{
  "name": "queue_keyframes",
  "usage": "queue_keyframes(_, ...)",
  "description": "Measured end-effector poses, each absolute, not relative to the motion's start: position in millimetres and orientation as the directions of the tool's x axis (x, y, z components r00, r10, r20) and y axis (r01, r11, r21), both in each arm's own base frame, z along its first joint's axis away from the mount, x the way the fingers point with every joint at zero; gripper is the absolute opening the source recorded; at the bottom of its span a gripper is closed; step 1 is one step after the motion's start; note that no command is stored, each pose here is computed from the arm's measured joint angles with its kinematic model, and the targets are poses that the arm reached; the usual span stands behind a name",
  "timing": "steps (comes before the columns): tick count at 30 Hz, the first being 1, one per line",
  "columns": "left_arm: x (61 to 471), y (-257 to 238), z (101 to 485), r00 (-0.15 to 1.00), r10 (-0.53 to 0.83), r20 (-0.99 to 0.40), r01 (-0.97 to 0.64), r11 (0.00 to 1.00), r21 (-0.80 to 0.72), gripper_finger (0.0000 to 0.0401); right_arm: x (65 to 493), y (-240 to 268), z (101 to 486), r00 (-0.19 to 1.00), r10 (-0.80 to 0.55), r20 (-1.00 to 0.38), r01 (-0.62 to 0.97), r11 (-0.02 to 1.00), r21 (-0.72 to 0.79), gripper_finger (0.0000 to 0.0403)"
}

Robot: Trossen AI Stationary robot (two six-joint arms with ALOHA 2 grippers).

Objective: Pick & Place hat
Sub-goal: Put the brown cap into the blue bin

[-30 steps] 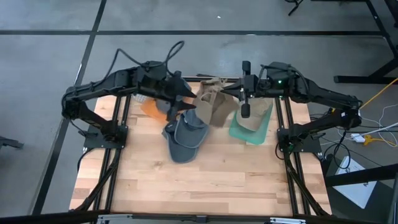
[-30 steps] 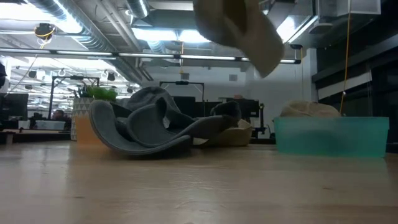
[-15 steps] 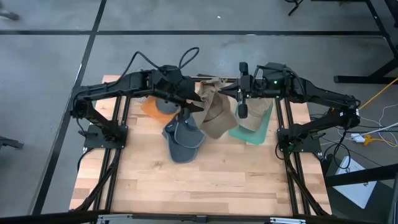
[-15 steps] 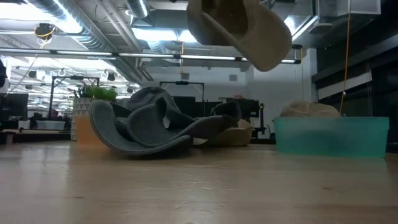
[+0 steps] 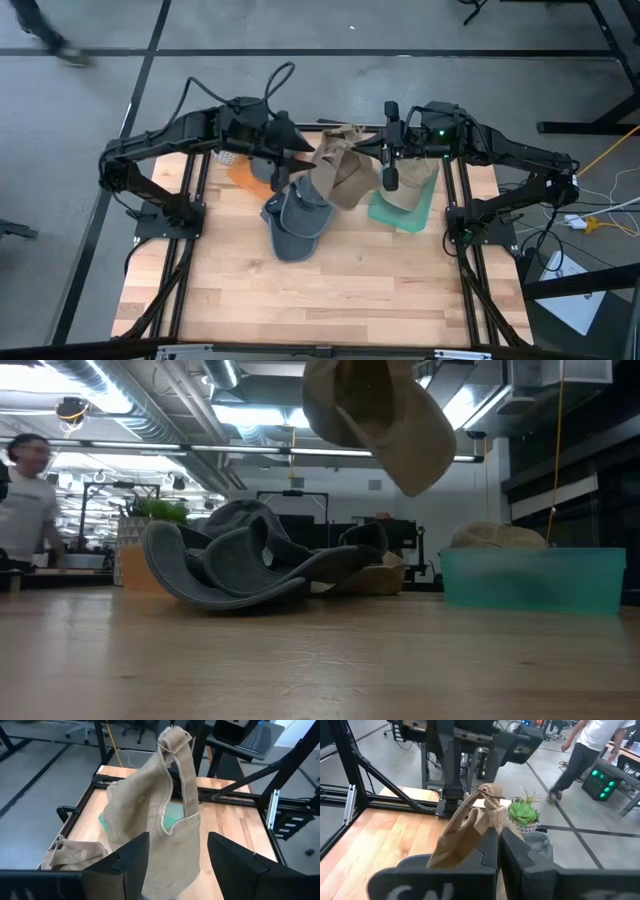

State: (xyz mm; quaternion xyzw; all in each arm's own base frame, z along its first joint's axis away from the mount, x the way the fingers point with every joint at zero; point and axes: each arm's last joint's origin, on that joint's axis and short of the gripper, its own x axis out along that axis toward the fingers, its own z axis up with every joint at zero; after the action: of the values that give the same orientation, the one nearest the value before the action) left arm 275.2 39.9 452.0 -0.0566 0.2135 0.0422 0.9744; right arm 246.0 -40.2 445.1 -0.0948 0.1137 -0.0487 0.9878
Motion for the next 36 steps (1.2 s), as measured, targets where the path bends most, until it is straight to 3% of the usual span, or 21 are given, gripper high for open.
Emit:
queue_keyframes(22,315,46,425,0.878,0.063,-0.475,-0.078,0.997,-0.01,0.0191,247,-39,448,0.979,-0.073,-0.189,0.042,0.986,-0.164,0.0011)
queue_keyframes(26,315,43,426,0.878,0.085,-0.47,-0.081,0.996,0.028,0.015,247,-39,447,0.978,-0.073,-0.194,0.045,0.988,-0.146,0.0011)
queue_keyframes(33,313,41,427,0.865,0.175,-0.471,-0.146,0.985,0.096,0.0014,247,-39,446,0.977,-0.073,-0.201,0.061,0.996,-0.065,0.0012)
queue_keyframes(36,313,42,427,0.853,0.224,-0.471,-0.188,0.974,0.122,0.0005,249,-39,445,0.975,-0.073,-0.209,0.074,0.997,0.0,0.0012)
